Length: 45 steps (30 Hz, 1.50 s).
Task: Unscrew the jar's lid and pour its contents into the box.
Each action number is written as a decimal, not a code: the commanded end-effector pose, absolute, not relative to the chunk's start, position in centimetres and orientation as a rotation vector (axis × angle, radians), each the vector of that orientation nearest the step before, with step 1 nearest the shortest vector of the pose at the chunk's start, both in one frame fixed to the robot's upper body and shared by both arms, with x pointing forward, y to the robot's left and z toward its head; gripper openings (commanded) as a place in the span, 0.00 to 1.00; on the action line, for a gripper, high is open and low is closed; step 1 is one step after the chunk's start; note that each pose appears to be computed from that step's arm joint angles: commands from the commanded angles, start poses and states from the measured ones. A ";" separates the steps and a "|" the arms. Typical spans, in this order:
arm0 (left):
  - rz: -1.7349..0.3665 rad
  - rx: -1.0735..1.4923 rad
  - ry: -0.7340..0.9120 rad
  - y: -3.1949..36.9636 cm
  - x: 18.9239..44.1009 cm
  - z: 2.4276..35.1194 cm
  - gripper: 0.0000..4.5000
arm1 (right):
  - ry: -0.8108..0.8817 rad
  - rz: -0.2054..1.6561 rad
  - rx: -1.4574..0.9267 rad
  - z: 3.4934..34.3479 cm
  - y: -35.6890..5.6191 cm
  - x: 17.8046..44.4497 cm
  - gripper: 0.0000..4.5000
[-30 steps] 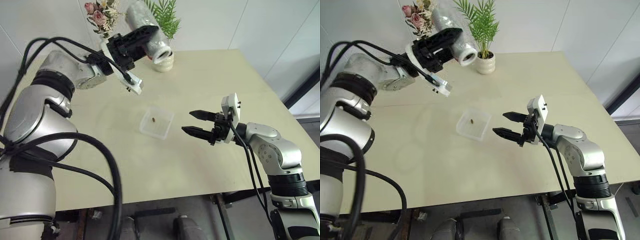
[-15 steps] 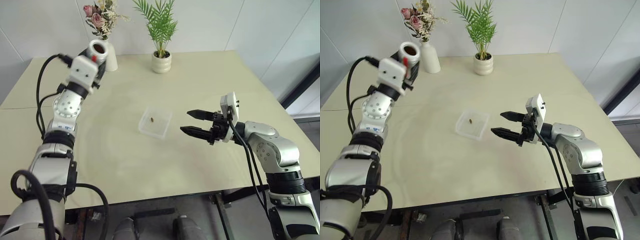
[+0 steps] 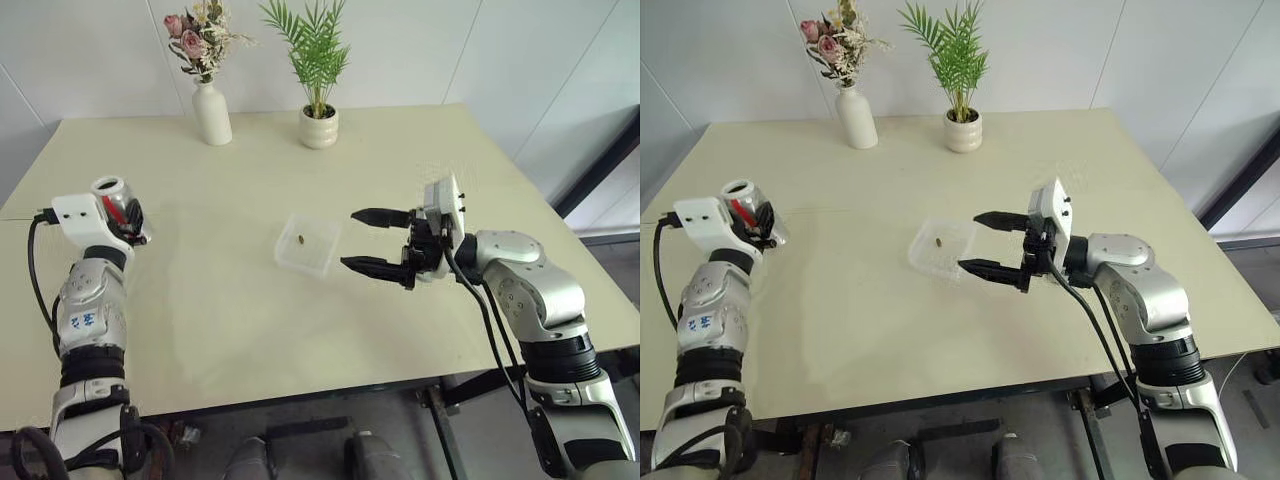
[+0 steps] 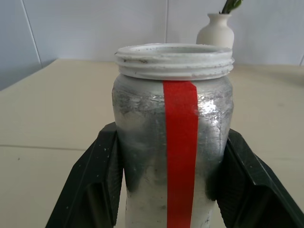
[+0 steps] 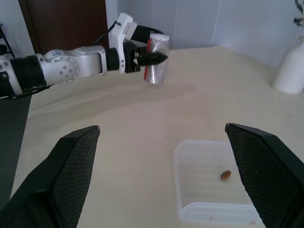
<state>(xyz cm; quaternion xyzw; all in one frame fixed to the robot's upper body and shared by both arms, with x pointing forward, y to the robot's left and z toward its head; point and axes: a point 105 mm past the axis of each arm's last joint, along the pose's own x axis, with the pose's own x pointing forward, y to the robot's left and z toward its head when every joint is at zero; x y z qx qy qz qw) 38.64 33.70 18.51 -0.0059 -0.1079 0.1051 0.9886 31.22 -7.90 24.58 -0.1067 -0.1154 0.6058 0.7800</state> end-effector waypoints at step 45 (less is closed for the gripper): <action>0.236 0.297 -0.159 32.4 29.0 15.2 0.99 | -0.301 1.281 -0.294 23.8 -9.0 29.0 1.00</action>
